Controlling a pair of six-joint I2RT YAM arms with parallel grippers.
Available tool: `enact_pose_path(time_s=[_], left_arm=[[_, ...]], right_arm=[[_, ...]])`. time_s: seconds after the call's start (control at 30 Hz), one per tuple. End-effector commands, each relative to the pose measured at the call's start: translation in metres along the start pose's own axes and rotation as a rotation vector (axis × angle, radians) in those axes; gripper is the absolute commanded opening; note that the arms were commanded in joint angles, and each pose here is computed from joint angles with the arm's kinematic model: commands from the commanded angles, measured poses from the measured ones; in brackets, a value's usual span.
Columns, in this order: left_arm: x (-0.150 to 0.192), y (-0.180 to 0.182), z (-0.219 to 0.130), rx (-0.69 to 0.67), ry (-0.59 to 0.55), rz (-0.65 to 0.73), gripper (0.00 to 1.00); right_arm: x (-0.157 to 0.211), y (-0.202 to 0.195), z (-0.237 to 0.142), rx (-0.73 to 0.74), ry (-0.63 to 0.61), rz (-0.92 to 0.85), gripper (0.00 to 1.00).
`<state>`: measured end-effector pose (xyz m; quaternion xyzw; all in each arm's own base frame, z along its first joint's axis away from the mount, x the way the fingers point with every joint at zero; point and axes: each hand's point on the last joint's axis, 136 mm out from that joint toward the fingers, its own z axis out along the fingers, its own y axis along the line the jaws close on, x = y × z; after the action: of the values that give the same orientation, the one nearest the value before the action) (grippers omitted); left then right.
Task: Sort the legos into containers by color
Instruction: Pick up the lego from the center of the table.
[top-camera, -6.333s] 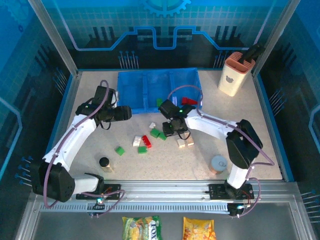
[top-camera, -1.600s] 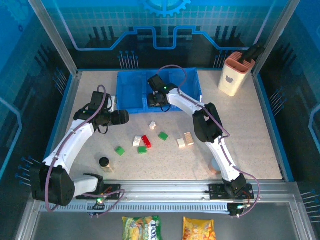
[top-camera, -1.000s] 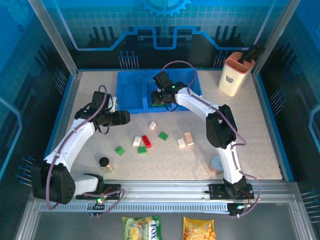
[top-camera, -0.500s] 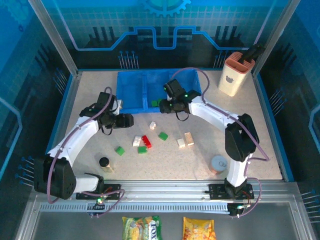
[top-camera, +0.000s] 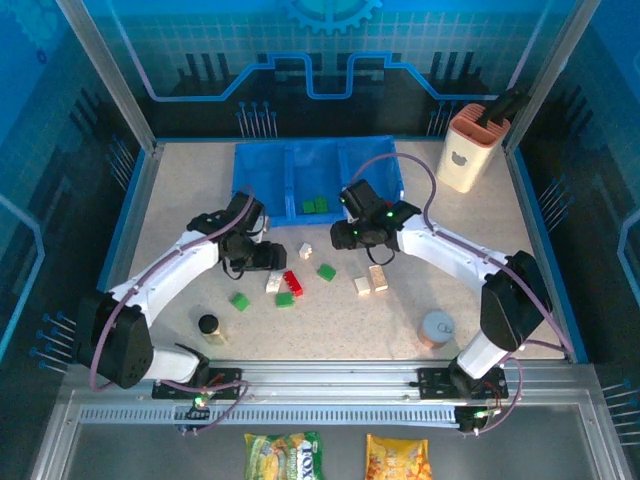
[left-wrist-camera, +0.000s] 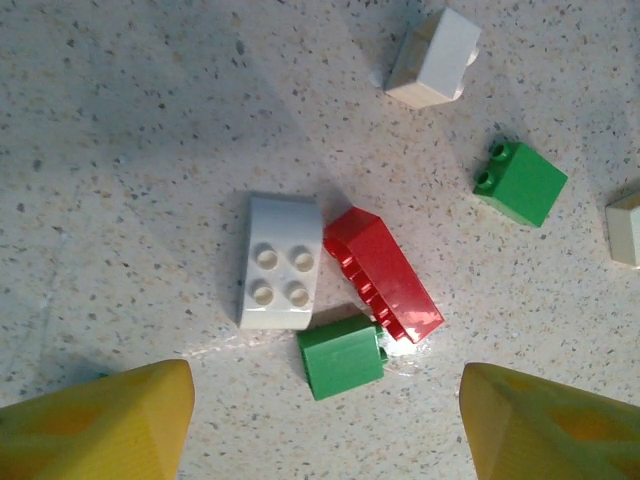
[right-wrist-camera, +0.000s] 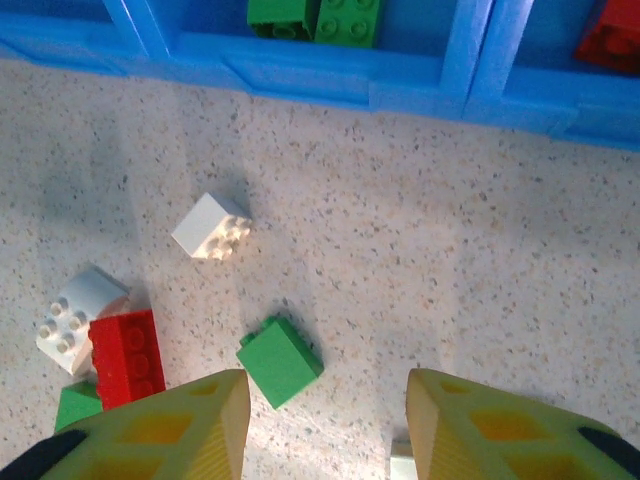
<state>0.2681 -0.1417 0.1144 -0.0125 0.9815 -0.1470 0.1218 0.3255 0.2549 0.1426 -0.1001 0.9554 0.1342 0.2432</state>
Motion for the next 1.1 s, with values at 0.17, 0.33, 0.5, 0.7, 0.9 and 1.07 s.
enact_pose_path(time_s=[0.17, 0.33, 0.5, 0.7, 0.9, 1.07], left_arm=[[0.014, -0.007, 0.01, -0.043, 0.022, -0.08, 0.7], [0.028, 0.004, 0.021, -0.093, 0.035, -0.141, 0.7], [0.039, 0.021, 0.033, -0.166, 0.063, -0.167, 0.64], [0.04, 0.018, 0.045, -0.148, 0.098, -0.096, 0.62], [0.036, 0.019, 0.057, -0.18, 0.142, 0.008, 0.62], [0.034, 0.023, 0.066, -0.21, 0.182, 0.075, 0.61]], right_arm=[[0.03, 0.001, -0.011, 0.038, 0.027, -0.035, 0.46], [0.043, 0.0, -0.01, 0.047, 0.038, -0.04, 0.46], [0.051, -0.002, -0.01, 0.053, 0.046, -0.042, 0.46], [0.053, -0.004, -0.009, 0.064, 0.051, -0.048, 0.47], [0.053, -0.005, -0.009, 0.075, 0.056, -0.05, 0.47], [0.054, -0.008, -0.012, 0.092, 0.056, -0.052, 0.47]])
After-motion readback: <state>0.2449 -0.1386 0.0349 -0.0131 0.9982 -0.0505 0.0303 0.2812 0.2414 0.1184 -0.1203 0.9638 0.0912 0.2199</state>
